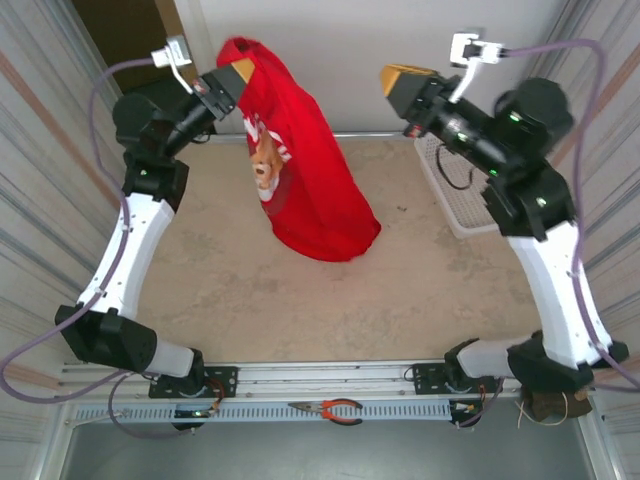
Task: Fold the inside-out t-shirt
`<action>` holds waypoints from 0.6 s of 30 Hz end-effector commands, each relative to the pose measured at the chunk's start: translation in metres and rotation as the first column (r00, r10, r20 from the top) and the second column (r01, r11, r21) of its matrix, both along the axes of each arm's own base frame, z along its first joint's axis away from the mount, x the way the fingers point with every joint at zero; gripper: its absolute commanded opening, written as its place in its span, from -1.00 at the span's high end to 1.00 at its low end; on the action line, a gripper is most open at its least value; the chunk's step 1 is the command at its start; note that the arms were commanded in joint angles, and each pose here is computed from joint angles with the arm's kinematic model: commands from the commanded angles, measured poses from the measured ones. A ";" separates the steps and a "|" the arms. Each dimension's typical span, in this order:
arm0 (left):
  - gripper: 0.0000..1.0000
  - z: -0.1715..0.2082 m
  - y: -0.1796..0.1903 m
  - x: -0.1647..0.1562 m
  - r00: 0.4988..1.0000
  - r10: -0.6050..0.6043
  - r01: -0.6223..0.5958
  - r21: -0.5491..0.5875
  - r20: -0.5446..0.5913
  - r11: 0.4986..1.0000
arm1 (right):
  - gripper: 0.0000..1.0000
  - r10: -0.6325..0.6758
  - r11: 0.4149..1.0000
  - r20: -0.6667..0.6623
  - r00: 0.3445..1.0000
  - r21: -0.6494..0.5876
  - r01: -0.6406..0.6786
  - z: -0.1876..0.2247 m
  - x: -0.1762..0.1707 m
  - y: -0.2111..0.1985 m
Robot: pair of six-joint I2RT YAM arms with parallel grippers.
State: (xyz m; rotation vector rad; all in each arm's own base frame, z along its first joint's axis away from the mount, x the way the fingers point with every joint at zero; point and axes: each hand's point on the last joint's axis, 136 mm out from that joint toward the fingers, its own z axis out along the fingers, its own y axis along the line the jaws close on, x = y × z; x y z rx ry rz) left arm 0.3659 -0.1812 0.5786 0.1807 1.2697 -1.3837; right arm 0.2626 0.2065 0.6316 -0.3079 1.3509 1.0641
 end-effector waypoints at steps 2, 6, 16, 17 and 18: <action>1.00 0.044 0.013 -0.016 0.990 0.054 -0.046 -0.067 0.130 0.997 | 1.00 -0.041 0.998 -0.070 0.997 -0.058 0.038 -0.034 0.027 0.006; 1.00 0.038 0.006 -0.015 0.995 0.020 -0.014 -0.060 0.094 0.998 | 0.23 0.025 0.982 -0.221 0.975 -0.179 -0.066 -0.109 0.044 0.046; 1.00 0.024 -0.015 -0.028 0.999 -0.002 0.000 0.032 0.042 0.999 | -0.79 -0.006 0.930 -0.327 0.945 -0.350 -0.115 -0.218 0.044 0.145; 1.00 0.025 -0.017 -0.030 0.999 -0.011 0.009 0.029 0.041 1.000 | -0.80 -0.011 0.927 -0.332 0.943 -0.358 -0.115 -0.223 0.047 0.152; 1.00 0.026 -0.019 -0.032 0.999 -0.014 0.013 0.028 0.044 1.000 | -0.80 -0.025 0.924 -0.335 0.942 -0.368 -0.107 -0.228 0.054 0.159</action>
